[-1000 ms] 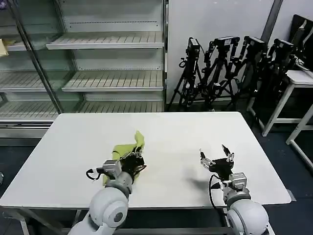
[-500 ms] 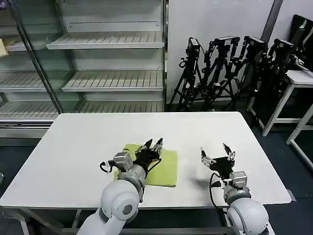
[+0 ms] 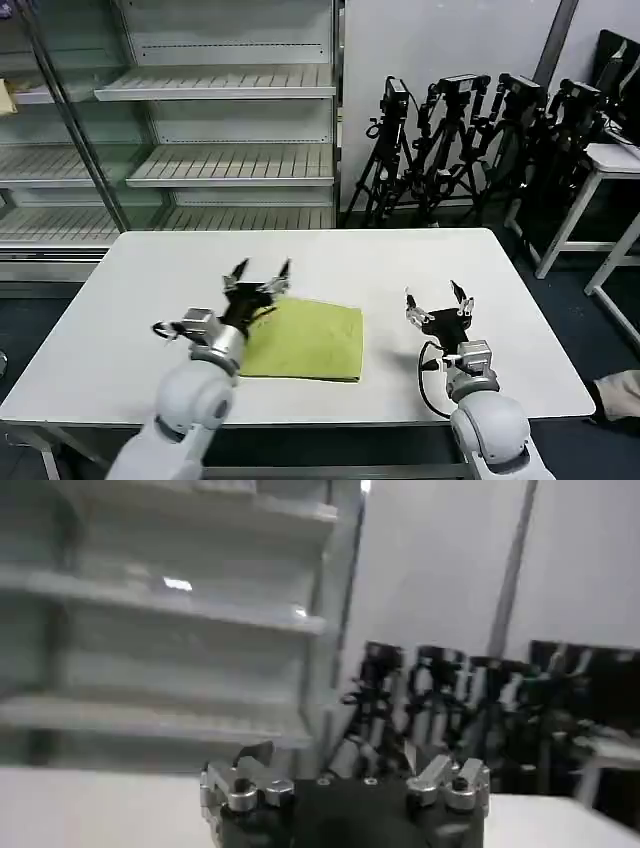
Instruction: Fold and organize the clothes.
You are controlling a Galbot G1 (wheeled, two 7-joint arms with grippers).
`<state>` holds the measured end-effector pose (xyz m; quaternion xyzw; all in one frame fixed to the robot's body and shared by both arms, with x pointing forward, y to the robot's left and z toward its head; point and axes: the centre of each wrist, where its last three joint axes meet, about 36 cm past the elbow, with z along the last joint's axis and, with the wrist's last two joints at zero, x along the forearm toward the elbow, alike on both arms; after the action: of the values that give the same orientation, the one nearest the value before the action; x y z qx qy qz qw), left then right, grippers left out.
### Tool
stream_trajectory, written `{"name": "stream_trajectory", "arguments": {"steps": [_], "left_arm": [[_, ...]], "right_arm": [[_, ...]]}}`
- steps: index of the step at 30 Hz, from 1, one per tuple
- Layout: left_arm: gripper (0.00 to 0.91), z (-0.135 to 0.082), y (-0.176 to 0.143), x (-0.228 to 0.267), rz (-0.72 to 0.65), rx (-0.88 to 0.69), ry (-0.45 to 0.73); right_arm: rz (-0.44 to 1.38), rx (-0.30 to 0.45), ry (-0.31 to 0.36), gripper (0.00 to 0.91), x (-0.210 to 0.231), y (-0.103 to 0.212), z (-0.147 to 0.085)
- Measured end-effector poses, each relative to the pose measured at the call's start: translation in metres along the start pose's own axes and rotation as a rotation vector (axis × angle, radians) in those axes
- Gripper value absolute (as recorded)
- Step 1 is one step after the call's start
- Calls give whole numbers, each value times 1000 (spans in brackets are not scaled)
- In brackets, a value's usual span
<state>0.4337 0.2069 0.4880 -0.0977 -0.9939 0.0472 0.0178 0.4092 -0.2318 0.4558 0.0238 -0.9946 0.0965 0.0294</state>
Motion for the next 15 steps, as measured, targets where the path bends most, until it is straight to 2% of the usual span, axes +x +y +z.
{"name": "stream_trajectory", "arguments": {"steps": [4, 7, 15], "left_arm": [[907, 14, 46, 2, -13, -98, -31], [907, 24, 67, 4, -1, -145, -33], [907, 38, 103, 7, 26, -236, -32]], "right_arm": [[17, 8, -12, 907, -9, -2, 5], [23, 8, -20, 907, -13, -3, 8], [20, 4, -25, 907, -20, 1, 16]]}}
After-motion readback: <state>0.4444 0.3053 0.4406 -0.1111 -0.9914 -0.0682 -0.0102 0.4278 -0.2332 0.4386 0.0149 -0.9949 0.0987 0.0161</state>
